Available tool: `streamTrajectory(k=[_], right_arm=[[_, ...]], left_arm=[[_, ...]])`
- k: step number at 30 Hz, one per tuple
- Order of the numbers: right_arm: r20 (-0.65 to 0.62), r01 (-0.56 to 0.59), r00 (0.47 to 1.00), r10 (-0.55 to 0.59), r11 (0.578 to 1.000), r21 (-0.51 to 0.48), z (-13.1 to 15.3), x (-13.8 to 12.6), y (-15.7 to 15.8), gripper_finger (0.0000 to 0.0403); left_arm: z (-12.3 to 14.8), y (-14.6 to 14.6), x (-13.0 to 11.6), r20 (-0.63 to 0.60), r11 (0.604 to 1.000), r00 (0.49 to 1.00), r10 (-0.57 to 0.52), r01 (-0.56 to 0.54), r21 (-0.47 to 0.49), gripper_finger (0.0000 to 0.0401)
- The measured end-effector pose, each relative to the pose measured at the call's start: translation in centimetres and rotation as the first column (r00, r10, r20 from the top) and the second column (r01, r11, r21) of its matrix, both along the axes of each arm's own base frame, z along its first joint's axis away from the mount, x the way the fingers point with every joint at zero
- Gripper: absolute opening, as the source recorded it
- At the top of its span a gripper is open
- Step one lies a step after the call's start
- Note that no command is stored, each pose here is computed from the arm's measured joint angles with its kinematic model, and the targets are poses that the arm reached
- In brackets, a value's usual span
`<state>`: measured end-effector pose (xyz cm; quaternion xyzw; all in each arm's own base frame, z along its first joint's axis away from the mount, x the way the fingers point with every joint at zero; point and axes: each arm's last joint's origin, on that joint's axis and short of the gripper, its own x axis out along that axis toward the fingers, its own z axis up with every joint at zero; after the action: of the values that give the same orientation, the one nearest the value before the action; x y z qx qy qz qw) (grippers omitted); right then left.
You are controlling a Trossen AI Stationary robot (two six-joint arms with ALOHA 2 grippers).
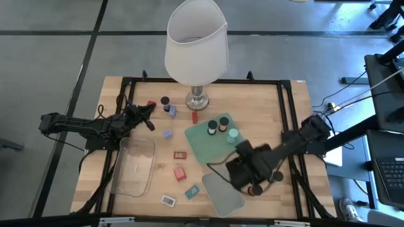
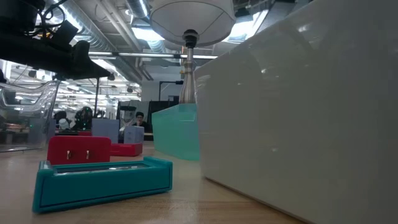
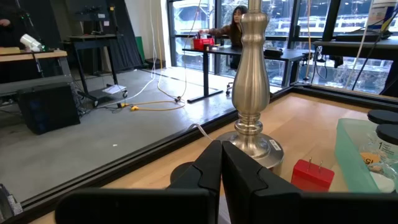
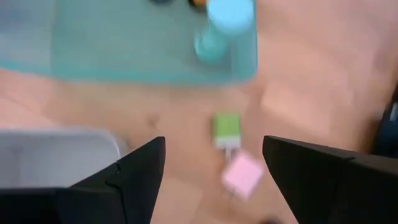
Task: Pick & Place Office items
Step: Put the bottom blue hourglass into the green bin
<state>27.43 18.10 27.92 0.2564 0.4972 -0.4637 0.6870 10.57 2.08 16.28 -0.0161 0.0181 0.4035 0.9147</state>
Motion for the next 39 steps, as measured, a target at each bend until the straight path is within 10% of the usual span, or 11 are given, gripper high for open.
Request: streamTrajectory(k=[18, 39], right_arm=[[-0.081, 0.271, 0.962, -0.262, 0.953, 0.138, -1.3, -8.1, 6.8, 0.0290], [-0.052, 0.297, 0.955, -0.292, 0.941, 0.165, -3.9, -13.2, 3.3, 0.0341]], left_arm=[[0.0, 0.0, 0.0, 0.000, 1.000, 1.000, 0.000, 0.000, 0.000, 0.0007], [0.0, 0.0, 0.0, 0.000, 1.000, 1.000, 0.000, 0.000, 0.000, 0.0007]])
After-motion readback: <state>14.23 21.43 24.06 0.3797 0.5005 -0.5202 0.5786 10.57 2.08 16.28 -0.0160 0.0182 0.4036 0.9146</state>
